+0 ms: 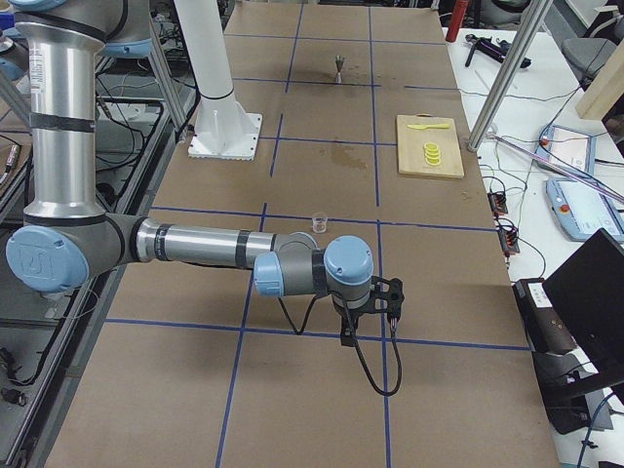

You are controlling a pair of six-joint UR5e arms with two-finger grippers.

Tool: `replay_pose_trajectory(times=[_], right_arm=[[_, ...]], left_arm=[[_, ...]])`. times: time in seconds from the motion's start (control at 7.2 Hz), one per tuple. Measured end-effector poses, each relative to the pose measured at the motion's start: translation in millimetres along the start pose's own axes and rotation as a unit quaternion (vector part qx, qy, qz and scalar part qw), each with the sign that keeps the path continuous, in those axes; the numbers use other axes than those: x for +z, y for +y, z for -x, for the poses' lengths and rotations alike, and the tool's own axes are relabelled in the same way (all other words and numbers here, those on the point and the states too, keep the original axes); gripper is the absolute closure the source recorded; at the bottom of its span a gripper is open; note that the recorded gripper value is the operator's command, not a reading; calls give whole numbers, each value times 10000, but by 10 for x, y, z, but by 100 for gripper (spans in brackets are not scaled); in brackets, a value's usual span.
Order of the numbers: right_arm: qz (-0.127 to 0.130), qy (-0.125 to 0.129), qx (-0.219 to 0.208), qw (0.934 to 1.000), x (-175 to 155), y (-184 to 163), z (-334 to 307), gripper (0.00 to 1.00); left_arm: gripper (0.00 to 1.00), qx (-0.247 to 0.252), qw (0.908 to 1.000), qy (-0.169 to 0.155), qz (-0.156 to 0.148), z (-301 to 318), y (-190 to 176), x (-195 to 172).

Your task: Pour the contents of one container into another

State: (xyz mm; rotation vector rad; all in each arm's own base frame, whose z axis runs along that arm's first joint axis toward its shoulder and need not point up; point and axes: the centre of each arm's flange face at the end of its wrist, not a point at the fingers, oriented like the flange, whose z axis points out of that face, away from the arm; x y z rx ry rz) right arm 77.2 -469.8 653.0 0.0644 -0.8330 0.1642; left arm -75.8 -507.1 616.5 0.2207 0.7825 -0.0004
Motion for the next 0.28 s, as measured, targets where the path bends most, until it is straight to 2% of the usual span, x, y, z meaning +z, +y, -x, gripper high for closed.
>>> replay_pose_trajectory(times=[0.28], right_arm=[[0,0,0,10000,1,0,-1,0]], left_arm=[[0,26,10000,1,-16,4,-3,4]])
